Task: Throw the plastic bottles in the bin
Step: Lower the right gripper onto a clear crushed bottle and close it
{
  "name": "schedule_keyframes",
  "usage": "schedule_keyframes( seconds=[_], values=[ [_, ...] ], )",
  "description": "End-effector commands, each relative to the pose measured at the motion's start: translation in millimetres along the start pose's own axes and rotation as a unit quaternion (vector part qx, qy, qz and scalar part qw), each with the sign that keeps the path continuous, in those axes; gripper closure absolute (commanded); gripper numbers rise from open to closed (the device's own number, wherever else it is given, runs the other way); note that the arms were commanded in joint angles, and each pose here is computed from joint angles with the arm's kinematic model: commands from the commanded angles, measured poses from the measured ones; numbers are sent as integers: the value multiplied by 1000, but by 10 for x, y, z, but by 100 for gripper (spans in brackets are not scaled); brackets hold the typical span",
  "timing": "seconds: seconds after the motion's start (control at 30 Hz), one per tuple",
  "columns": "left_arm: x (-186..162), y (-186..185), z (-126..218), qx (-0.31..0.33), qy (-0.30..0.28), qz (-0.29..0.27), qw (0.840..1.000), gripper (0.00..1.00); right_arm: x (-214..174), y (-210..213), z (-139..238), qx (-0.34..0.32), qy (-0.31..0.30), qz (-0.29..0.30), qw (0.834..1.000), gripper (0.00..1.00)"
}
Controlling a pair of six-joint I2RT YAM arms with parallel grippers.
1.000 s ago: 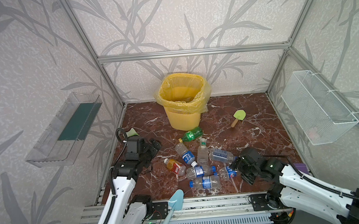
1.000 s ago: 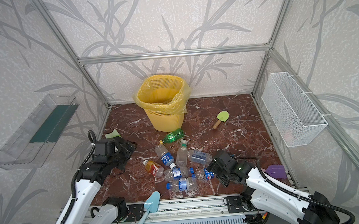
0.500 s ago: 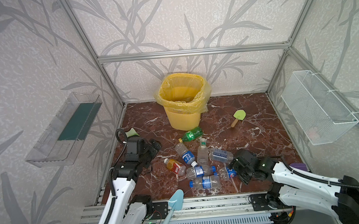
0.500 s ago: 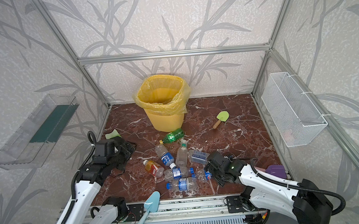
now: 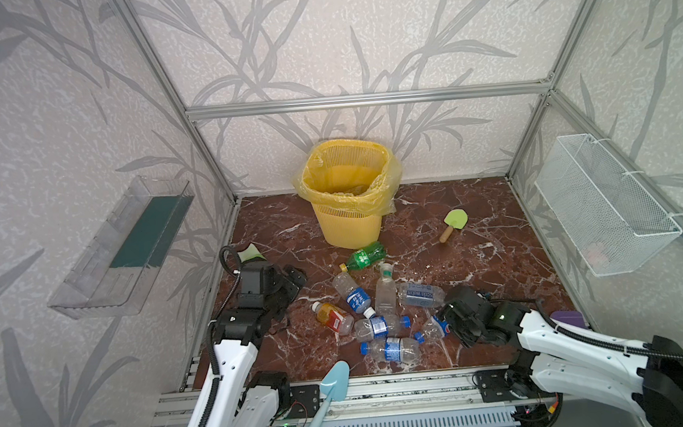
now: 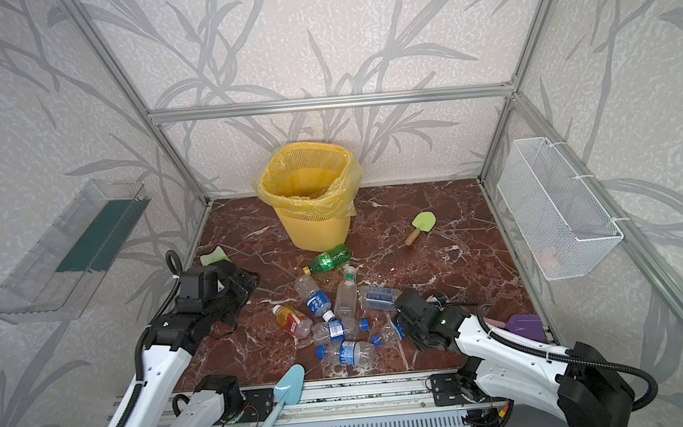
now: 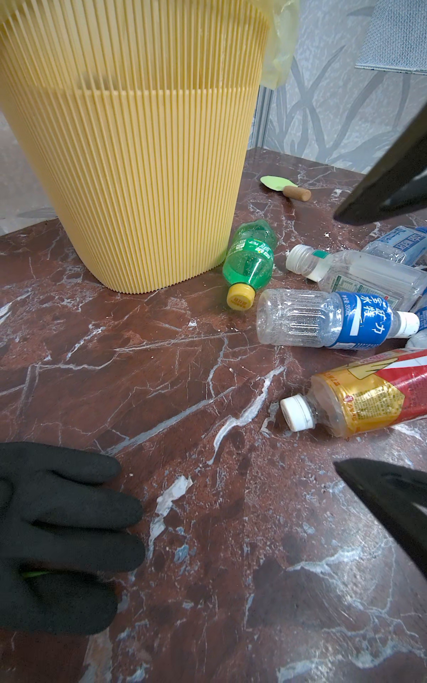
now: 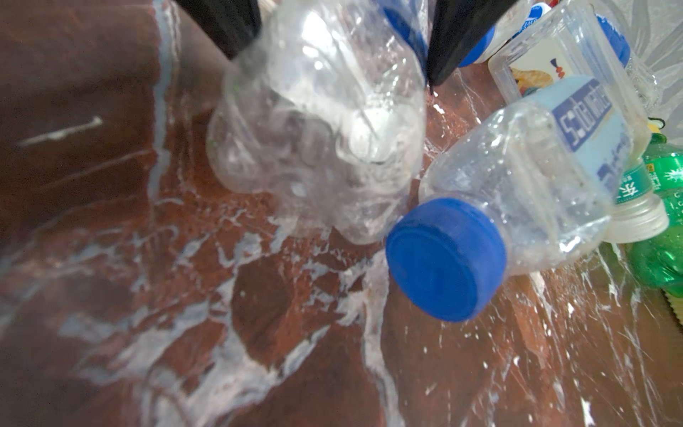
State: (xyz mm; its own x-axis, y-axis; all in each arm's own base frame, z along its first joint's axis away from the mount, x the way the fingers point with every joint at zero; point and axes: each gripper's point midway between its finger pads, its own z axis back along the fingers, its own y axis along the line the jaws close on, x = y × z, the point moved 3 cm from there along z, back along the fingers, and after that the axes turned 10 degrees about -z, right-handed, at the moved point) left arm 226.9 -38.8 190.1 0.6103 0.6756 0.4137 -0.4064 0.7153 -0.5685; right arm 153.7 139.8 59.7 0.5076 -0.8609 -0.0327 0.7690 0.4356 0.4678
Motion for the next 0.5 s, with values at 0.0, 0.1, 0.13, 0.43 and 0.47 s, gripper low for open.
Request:
schedule_keyframes(
  seconds=[0.0, 0.1, 0.13, 0.43, 0.47],
  values=[
    [-20, 86, -20, 16, -2, 1, 1000, 2, 163, -198, -9, -25, -47, -1, 999, 34],
    [-19, 85, -30, 17, -1, 1, 1000, 2, 233, -231, 25, -24, -67, -1, 997, 35],
    [-21, 86, -33, 17, 0, 1, 1000, 2, 258, -244, 37, -25, -72, -1, 997, 36],
    [-22, 103, -48, 22, -1, 2, 1000, 3, 380, -349, 29, -47, -59, 7, 997, 27],
    [-21, 96, -47, 20, -1, 3, 1000, 3, 386, -356, 23, -48, -56, 8, 997, 27]
  ],
)
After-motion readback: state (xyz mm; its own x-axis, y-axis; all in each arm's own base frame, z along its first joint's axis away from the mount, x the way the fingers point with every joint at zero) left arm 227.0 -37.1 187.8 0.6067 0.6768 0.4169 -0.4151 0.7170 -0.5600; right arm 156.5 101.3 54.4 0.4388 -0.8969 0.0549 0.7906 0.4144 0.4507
